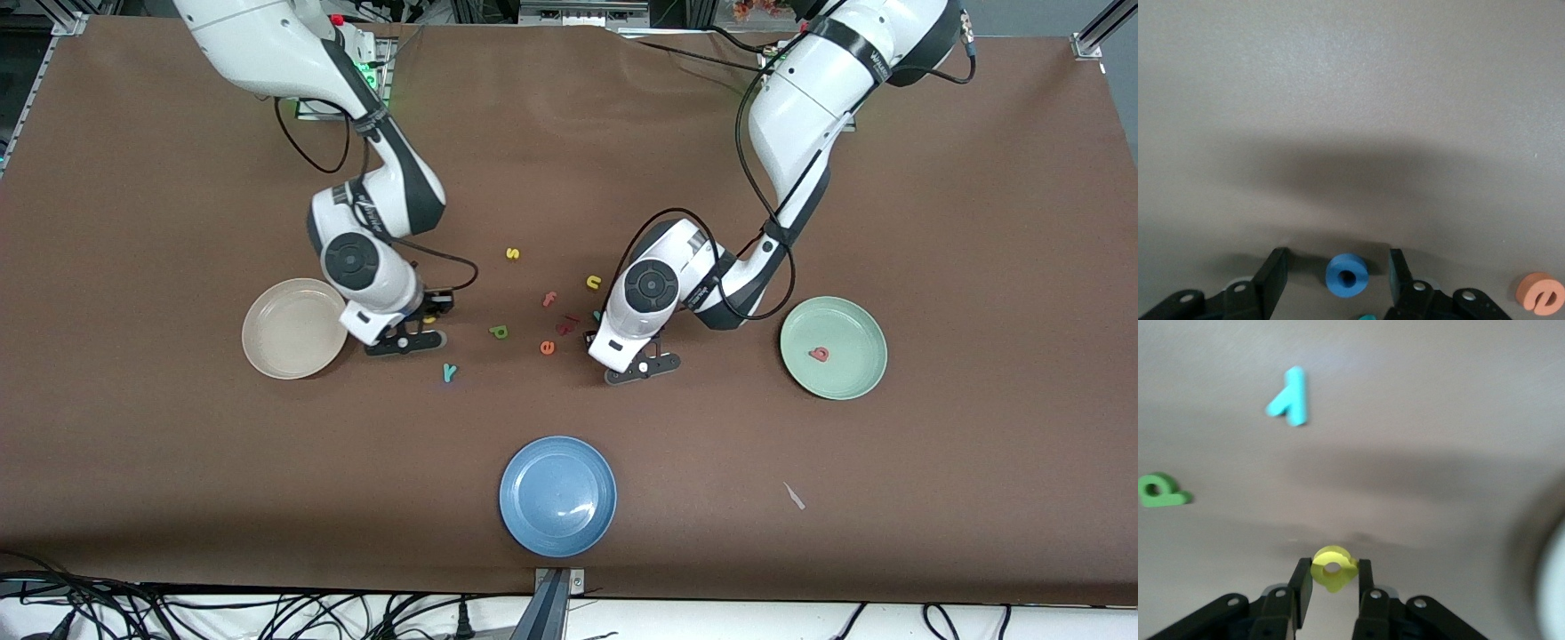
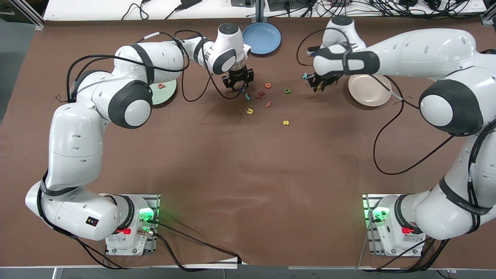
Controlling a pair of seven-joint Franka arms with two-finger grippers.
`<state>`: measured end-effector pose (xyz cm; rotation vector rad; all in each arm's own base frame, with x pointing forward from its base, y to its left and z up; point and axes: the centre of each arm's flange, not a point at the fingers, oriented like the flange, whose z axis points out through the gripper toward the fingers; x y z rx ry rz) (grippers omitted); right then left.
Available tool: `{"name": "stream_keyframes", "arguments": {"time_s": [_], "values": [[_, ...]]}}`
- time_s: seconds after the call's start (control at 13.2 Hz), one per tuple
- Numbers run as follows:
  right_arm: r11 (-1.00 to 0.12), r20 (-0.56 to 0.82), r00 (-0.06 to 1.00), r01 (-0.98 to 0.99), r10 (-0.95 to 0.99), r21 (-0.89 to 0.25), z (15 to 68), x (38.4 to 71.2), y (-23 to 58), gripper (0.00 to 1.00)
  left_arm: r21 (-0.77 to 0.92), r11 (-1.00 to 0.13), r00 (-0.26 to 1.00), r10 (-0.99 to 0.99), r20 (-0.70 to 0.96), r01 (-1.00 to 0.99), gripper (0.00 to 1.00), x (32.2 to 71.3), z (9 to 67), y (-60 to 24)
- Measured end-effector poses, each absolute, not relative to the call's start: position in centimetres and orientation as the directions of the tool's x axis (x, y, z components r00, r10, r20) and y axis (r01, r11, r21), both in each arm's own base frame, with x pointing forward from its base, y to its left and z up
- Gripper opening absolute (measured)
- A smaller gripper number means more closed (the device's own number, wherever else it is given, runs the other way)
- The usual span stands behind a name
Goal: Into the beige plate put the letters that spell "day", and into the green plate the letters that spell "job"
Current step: 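Move the right gripper to the white plate while the left gripper grasps blue, then open the left gripper over the green plate while the right gripper grasps cyan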
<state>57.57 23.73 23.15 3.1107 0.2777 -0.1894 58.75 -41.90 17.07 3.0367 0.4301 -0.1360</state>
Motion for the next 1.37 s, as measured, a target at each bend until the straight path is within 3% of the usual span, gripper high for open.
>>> {"name": "stream_keyframes", "arguments": {"time_s": [0.15,0.23,0.38,0.76,0.84,1.29,1.37], "values": [[-0.974,-0.123,0.967,0.226,0.222,0.021,24.8,58.9,19.0,0.32,0.063,-0.958,0.957,0.275,-0.093,0.281,0.44,59.0,17.3,-41.9],[-0.97,-0.125,0.964,0.239,0.234,0.029,25.2,59.2,16.7,0.32,0.064,-0.957,0.956,0.278,-0.092,0.284,0.44,59.0,17.4,-42.0],[-0.966,-0.136,0.96,0.254,0.246,0.043,25.3,59.4,12.7,0.32,0.066,-0.955,0.955,0.281,-0.09,0.288,0.26,59.1,17.6,-42.0],[-0.959,-0.126,0.955,0.277,0.267,0.066,24.3,59.9,6.6,0.32,0.053,-0.952,0.951,0.295,-0.093,0.3,0.26,59.8,18.0,-41.2],[-0.957,-0.126,0.954,0.283,0.273,0.067,24.0,60.0,6.1,0.37,0.043,-0.952,0.95,0.298,-0.094,0.303,0.26,60.3,18.4,-40.6],[-0.974,-0.11,0.968,0.226,0.224,0.009,23.9,60.5,3.8,0.96,-0.012,-0.991,0.983,0.132,-0.126,0.132,0.26,64.9,24.4,-31.4],[-0.979,-0.112,0.972,0.204,0.204,-0.012,24.2,60.7,4.4,1.0,-0.015,-0.996,0.987,0.089,-0.135,0.088,0.26,65.4,25.2,-29.9]]}}
